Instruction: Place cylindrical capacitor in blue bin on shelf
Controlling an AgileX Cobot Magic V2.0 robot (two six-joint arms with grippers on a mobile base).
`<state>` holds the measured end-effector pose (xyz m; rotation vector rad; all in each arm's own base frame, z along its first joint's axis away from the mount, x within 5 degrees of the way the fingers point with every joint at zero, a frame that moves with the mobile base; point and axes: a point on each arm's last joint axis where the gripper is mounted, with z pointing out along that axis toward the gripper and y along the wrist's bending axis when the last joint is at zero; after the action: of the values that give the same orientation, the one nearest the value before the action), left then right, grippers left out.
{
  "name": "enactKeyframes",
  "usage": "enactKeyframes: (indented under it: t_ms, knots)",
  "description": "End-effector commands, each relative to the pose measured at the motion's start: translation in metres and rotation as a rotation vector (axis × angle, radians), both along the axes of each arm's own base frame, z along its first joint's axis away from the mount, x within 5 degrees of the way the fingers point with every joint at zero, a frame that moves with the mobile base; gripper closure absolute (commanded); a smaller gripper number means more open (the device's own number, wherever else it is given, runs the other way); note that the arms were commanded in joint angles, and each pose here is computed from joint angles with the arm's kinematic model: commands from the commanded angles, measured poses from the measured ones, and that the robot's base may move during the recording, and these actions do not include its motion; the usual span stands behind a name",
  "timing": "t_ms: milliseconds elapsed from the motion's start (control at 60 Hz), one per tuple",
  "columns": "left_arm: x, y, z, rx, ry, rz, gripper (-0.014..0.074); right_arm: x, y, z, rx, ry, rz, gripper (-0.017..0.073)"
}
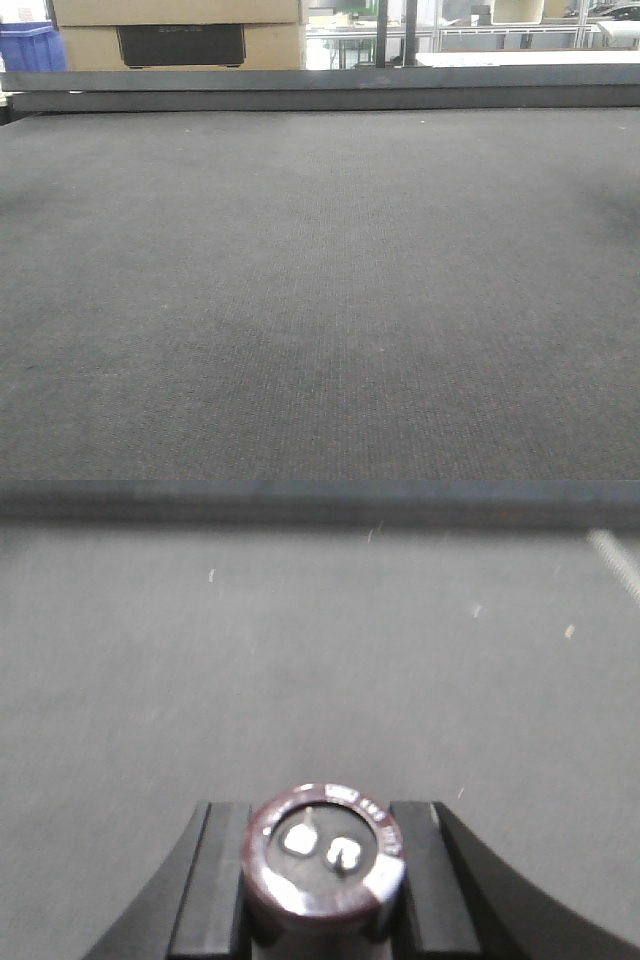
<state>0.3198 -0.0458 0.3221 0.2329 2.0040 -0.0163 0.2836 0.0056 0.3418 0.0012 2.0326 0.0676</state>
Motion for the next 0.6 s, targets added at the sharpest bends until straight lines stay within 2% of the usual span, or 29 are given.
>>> enactKeyframes:
  t_ms: [0,150,283,433,583]
  knots:
    - [-0.015,-0.014,0.023,-0.041,0.003,-0.036,0.0704,-0.004,0.010,0.011,-0.036,0.022,0.061,0.0727]
    - [-0.036,-0.035,0.048,-0.098,-0.011,-0.107,0.0704,-0.011,0.030,0.030,-0.049,0.054,0.153,0.0727]
    - [-0.057,-0.046,0.065,-0.106,-0.039,-0.165,0.0704,-0.025,0.038,0.054,-0.046,-0.011,0.191,0.0727]
    - [-0.086,-0.049,0.082,-0.113,-0.059,-0.215,0.0704,-0.052,0.039,0.077,-0.039,-0.104,0.208,0.0727]
    - [-0.113,-0.043,0.097,-0.118,-0.070,-0.237,0.0704,-0.077,0.035,0.094,-0.036,-0.164,0.210,0.0727]
